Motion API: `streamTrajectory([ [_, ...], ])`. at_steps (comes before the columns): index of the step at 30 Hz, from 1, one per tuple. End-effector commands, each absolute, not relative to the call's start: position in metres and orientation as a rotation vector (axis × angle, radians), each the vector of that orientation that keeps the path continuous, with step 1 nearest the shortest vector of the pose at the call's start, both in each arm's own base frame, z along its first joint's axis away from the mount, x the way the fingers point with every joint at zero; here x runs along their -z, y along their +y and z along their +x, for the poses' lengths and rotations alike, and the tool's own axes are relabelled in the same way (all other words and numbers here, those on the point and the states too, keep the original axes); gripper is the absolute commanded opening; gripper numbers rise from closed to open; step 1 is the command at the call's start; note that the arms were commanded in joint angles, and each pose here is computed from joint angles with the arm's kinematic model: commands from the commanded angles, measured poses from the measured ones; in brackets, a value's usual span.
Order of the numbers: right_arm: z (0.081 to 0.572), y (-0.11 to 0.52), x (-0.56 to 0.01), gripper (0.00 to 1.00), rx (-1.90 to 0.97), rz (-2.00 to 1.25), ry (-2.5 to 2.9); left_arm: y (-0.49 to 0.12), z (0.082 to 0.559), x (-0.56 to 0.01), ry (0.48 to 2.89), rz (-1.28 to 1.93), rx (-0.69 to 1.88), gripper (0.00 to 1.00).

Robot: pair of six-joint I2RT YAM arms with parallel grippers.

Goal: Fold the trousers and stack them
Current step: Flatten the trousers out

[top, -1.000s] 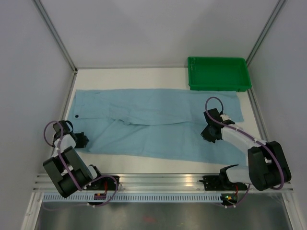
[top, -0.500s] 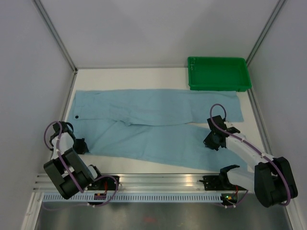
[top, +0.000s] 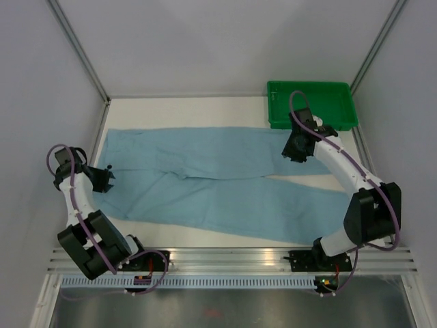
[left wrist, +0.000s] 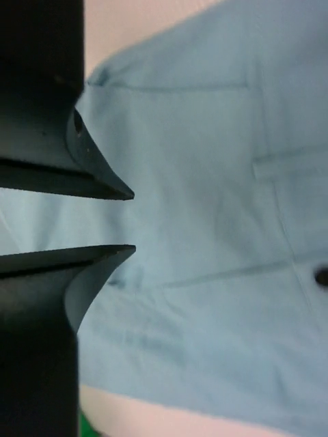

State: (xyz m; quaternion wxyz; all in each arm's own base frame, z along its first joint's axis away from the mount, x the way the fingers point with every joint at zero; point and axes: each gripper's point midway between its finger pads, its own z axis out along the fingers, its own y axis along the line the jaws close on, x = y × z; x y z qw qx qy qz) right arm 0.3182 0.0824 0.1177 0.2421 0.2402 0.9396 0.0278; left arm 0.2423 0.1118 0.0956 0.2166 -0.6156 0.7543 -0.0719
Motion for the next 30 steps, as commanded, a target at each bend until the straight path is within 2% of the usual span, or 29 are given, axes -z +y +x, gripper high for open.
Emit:
streamTrajectory([
  [1,0.362,0.063,-0.143,0.42,-0.027,0.545,2.542,0.118,0.295,-0.143,2.048,-1.396,0.361,0.43],
  [2,0.373,0.058,-0.147,0.52,-0.051,0.555,2.521,0.125,0.313,-0.160,2.010,-1.324,0.377,0.57],
  [3,0.384,0.052,-0.156,0.60,-0.074,0.569,2.491,0.126,0.323,-0.169,2.005,-1.266,0.387,0.65],
  [4,0.392,0.032,-0.157,0.75,-0.083,0.631,2.466,0.123,0.334,-0.176,2.007,-1.201,0.405,0.76],
  [5,0.401,0.028,-0.157,0.80,-0.136,0.629,2.457,0.128,0.348,-0.183,2.007,-1.164,0.392,0.84],
  [6,0.408,0.019,-0.161,0.86,-0.147,0.646,2.435,0.132,0.359,-0.187,2.018,-1.099,0.374,0.85],
  [7,0.414,-0.003,-0.162,0.88,-0.134,0.690,2.415,0.128,0.369,-0.185,2.045,-1.062,0.373,0.87],
  [8,0.420,-0.012,-0.155,0.90,-0.104,0.680,2.425,0.132,0.381,-0.196,2.042,-1.030,0.365,0.88],
  [12,0.438,-0.056,-0.154,0.93,0.040,0.705,2.395,0.143,0.410,-0.162,2.149,-1.014,0.359,0.88],
  [15,0.434,-0.087,-0.145,0.93,0.052,0.842,2.393,0.153,0.421,-0.149,2.194,-1.037,0.334,0.88],
  [19,0.408,-0.108,-0.133,0.93,-0.050,1.032,2.363,0.159,0.416,-0.140,2.236,-1.046,0.287,0.89],
  [24,0.372,-0.129,-0.114,0.93,0.054,1.116,2.354,0.166,0.419,-0.129,2.262,-1.013,0.249,0.89],
  [30,0.354,-0.135,-0.109,0.94,0.099,1.145,2.364,0.169,0.424,-0.123,2.308,-0.988,0.245,0.88],
])
